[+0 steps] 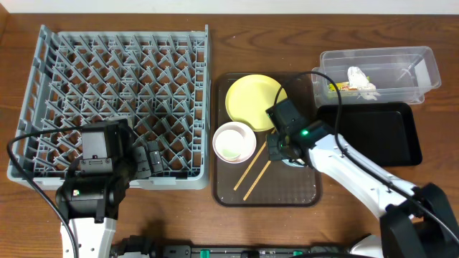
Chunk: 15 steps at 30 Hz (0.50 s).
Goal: Sort waste into correct bins and load items into the dishwasher rack
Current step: 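Grasp the rim of the light-blue rice bowl with the right gripper, then lift the blue bowl over the black tray and tip out the rice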
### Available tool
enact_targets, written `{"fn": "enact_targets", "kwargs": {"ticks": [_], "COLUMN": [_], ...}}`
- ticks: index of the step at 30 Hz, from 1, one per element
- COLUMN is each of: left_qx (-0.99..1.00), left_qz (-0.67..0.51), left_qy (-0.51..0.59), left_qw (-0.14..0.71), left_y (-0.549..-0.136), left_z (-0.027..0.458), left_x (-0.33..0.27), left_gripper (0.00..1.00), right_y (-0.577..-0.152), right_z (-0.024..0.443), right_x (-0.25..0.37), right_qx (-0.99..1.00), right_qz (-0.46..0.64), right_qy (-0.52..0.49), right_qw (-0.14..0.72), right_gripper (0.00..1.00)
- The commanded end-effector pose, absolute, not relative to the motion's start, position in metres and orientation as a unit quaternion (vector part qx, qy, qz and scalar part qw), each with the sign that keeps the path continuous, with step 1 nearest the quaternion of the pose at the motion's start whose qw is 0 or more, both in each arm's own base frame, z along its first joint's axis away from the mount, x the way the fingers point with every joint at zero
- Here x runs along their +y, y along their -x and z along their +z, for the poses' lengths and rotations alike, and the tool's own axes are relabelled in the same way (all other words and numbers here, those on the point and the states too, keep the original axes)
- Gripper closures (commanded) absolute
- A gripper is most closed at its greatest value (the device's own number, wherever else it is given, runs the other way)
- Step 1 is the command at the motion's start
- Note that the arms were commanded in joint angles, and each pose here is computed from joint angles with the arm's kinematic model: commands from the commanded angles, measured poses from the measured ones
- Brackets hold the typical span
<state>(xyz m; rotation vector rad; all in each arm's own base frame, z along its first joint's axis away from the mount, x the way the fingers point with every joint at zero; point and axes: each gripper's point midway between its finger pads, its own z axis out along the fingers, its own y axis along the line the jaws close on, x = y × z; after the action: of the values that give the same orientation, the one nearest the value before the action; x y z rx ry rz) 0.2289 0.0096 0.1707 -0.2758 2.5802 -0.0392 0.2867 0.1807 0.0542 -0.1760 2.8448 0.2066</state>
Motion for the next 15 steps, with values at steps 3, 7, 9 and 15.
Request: {"fn": "enact_targets", "kwargs": {"ticks": [3,7,9,15], "left_qx": [0.955,0.955,0.955,0.955], "left_qz": [-0.016,-0.016,-0.016,-0.016], "left_qy": [0.105,0.105,0.105,0.105], "left_qw": [0.277,0.277,0.277,0.277], "left_y": [-0.231,-0.231,-0.231,-0.231], "left_z": [0.177,0.177,0.177,0.177], "left_x": [0.009,0.009,0.009,0.009], "left_gripper": [0.0,0.0,0.0,0.0], "right_y": [-0.313,-0.321,-0.325,-0.334], "right_z": [0.123,0.143,0.146,0.157], "right_x": [0.187,0.17,0.157,0.113], "right_qx": [0.964,0.954,0.949,0.928], "right_qz": [0.163,0.229,0.257,0.326], "right_qy": [0.071,0.033,0.015,-0.029], "right_qw": [0.196,0.194,0.185,0.179], "right_gripper": [0.99,0.99,0.99,0.99]}}
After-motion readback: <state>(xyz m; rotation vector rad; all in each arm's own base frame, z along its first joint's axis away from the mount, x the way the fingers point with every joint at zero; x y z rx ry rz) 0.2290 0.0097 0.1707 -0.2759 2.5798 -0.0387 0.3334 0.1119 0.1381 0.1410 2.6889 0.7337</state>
